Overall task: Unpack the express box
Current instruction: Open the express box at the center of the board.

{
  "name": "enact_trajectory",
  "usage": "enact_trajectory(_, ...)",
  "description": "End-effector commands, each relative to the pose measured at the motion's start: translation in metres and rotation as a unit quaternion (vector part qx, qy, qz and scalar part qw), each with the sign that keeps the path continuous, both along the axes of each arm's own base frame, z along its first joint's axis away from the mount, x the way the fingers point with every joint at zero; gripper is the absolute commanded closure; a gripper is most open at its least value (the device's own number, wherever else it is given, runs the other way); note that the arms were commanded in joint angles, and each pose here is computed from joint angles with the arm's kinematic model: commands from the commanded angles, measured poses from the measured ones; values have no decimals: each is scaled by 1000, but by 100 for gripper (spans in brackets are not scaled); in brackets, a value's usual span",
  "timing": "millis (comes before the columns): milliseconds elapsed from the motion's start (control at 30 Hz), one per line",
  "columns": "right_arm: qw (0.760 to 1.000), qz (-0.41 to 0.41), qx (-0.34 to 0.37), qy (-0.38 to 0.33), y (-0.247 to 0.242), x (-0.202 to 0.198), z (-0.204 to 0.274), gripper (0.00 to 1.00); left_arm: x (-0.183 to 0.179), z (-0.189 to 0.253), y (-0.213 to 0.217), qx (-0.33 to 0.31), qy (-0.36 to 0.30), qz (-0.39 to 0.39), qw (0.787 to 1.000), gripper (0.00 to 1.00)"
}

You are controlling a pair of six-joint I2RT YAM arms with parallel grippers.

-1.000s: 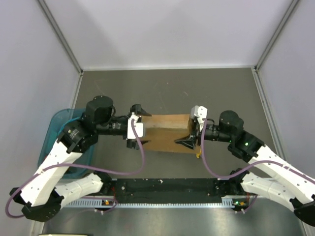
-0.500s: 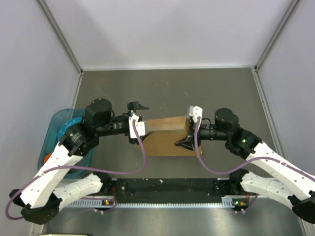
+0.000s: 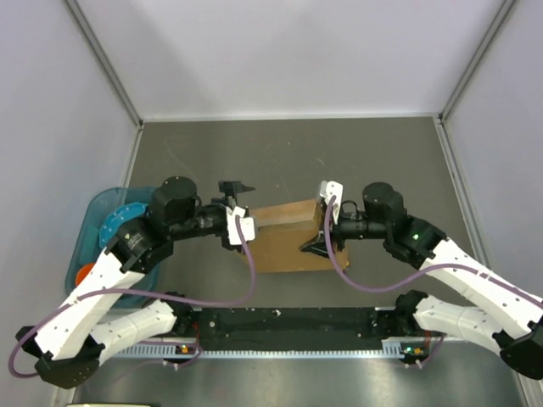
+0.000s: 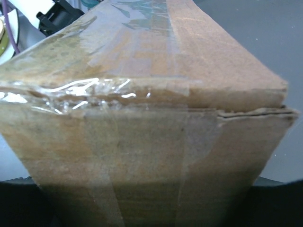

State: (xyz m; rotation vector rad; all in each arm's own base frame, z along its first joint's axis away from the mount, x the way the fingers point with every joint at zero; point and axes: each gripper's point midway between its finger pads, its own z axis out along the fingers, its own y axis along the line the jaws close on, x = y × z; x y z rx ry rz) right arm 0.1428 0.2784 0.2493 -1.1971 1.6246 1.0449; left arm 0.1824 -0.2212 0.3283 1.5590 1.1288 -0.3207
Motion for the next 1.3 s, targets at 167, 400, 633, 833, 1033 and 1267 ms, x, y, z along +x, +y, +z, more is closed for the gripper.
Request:
enact_trajectory(167, 994, 78, 34, -65, 12, -26, 46, 100, 63, 55, 27, -33, -140, 156, 977, 1)
enact_trajectory(400, 994, 82, 32, -61, 13, -29, 46, 100, 71, 63, 36, -48, -145, 193, 969, 1)
enact_trajectory(633, 996, 52, 22, -65, 14, -16, 46, 100, 2, 55, 15, -48, -51, 39, 997, 1)
enact_trajectory(833, 998, 25, 2, -63, 19, 0, 43, 100, -57, 10, 18, 6, 85, -52, 995, 1)
enact_trajectory(1033, 998, 19, -2, -58, 23, 6, 43, 100, -51, -37, 19, 39, 87, -31, 995, 1)
enact_trajectory(1267, 999, 21, -4, -50, 27, 7, 41, 100, -24, -59, 12, 58, 63, 20, 996, 1)
